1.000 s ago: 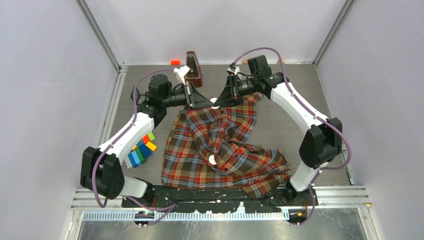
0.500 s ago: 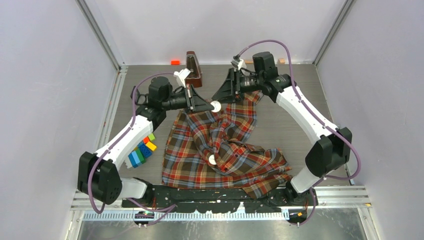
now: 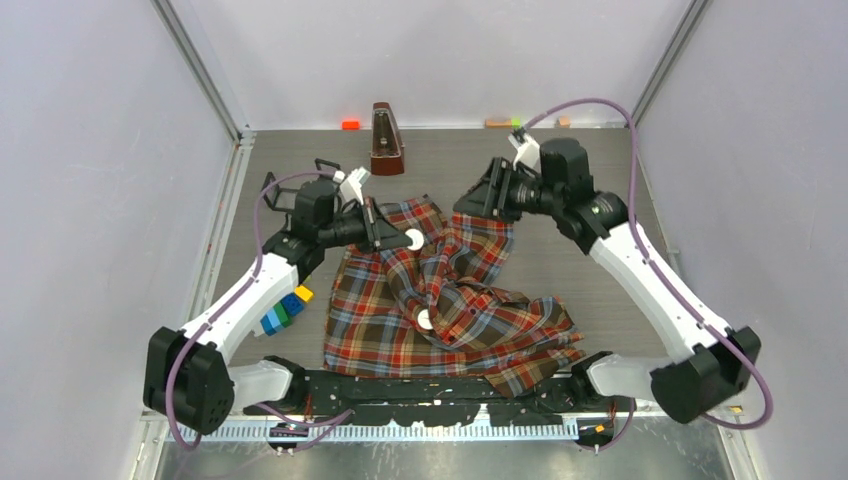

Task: Pin the brooch onto the clothing

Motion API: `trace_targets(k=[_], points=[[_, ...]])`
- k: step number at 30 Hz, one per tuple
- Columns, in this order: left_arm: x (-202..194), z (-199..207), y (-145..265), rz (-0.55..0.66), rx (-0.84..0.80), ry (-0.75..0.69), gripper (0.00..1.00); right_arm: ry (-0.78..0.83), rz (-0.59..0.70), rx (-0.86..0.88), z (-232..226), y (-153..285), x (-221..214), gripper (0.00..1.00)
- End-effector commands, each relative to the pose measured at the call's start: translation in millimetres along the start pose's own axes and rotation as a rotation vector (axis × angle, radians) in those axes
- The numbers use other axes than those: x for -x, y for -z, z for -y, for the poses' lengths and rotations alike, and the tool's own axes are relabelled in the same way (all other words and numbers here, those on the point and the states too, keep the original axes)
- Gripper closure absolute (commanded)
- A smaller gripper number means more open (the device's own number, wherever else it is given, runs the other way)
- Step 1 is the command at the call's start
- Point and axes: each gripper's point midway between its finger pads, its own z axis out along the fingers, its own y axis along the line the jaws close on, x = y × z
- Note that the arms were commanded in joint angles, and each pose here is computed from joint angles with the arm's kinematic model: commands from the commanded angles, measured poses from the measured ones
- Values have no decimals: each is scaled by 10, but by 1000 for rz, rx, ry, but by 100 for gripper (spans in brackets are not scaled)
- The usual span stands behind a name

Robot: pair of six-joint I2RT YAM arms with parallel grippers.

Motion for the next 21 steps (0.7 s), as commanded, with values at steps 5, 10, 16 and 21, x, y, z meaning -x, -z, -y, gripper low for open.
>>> trace_targets(k=[5,10,16,21], points=[[-75,-275,-69,117,-43,-51,100,129,32,-143,444,-55,-491,45],[-345,-371,36,43,-5,-55,100,248,-78,-283,483,-232,-1053,46],[-658,-707,279,-12,166,-127,100,262,-94,-254,420,-471,-1529,46],[-784,-722,396,53,156,-99,100,264,-123,-333,576,-550,-1754,47]])
